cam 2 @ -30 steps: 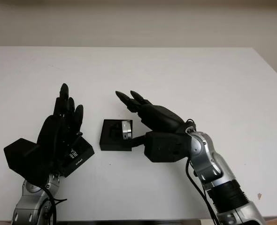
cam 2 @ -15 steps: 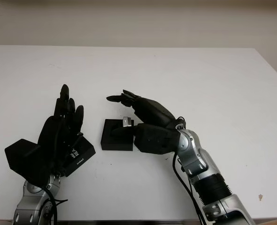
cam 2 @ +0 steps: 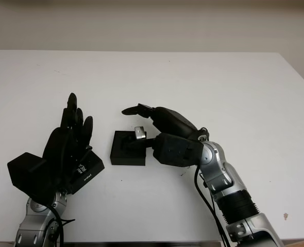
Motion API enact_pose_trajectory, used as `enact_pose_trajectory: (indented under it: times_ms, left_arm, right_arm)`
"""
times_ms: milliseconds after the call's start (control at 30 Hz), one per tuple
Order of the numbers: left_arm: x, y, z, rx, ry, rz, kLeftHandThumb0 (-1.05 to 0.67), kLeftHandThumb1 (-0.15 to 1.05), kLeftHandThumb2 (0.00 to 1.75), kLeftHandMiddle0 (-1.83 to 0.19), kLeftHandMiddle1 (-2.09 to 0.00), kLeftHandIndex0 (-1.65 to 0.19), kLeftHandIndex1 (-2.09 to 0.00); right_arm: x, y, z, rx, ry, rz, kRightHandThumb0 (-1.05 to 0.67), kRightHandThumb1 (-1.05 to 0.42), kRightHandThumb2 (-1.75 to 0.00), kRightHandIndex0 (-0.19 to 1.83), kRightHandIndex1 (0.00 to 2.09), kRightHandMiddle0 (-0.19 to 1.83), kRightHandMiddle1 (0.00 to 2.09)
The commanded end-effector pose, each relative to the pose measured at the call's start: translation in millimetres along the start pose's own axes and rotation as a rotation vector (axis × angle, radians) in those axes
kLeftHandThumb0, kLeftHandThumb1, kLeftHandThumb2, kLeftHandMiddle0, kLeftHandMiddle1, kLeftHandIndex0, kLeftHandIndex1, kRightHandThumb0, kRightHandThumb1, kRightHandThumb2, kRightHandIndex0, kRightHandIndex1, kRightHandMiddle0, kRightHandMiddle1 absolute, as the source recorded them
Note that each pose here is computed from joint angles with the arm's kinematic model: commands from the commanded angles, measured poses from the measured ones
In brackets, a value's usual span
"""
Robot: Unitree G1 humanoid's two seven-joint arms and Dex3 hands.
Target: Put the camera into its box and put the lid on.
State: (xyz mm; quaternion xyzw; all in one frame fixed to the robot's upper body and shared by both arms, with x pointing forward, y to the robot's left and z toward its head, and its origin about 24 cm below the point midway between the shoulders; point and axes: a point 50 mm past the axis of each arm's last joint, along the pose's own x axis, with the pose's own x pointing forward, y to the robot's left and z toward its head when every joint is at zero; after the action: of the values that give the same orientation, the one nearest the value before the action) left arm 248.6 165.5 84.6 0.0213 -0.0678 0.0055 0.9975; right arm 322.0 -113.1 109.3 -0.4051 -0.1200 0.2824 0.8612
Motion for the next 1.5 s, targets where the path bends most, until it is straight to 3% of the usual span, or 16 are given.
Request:
enact_pose_trajectory:
  times_ms: [0, 333, 567, 700, 967, 1133, 1467]
  left_arm:
    - [2.2, -2.5, 3.4, -0.003, -0.018, -0.004, -0.70, 1.05, 0.53, 0.19, -0.05, 0.19, -0.04]
    - [1.1, -1.6, 2.2, 0.004, -0.013, -0.011, -0.68, 1.05, 0.55, 0.19, -0.03, 0.19, -0.02]
    - [0.6, -1.0, 1.7, 0.002, -0.013, -0.009, -0.68, 1.05, 0.54, 0.19, -0.04, 0.19, -0.03]
    - [0.2, -0.6, 1.4, 0.012, -0.016, -0.011, -0.66, 1.05, 0.56, 0.19, -0.03, 0.19, -0.03]
    - [-1.2, 1.3, 1.4, 0.013, -0.008, -0.008, -0.67, 1.05, 0.56, 0.19, -0.03, 0.19, -0.03]
    - [-2.1, 2.7, 1.0, -0.005, -0.007, 0.001, -0.67, 1.05, 0.53, 0.19, -0.04, 0.19, -0.03]
    - [-2.6, 2.7, 0.9, -0.006, -0.006, 0.005, -0.68, 1.05, 0.53, 0.19, -0.05, 0.19, -0.03]
  right_arm:
    - [2.7, -2.2, 1.5, 0.015, -0.002, 0.002, -0.63, -0.98, -0.05, 0.15, 0.07, 0.17, 0.50]
    - [2.2, -23.7, -10.7, 0.217, 0.022, 0.046, -0.60, -0.92, -0.04, -0.05, 0.00, -0.11, 0.13]
    - [-2.5, -36.8, -21.0, 0.343, 0.017, 0.006, -0.70, -0.87, -0.04, -0.11, 0.01, -0.09, 0.11]
    - [-7.7, -39.1, -29.9, 0.371, 0.011, 0.009, -0.68, -0.86, -0.04, -0.13, 0.01, -0.09, 0.10]
    - [-23.7, -29.5, -48.5, 0.414, 0.039, 0.048, -0.72, -0.85, -0.05, -0.11, 0.04, -0.01, 0.12]
    - [-34.5, -18.4, -57.4, 0.525, 0.097, 0.010, -0.66, -0.83, -0.05, -0.07, 0.07, 0.17, 0.20]
    - [-42.6, 6.9, -59.9, 0.588, 0.120, -0.033, -0.60, -0.86, -0.06, -0.05, 0.06, 0.27, 0.23]
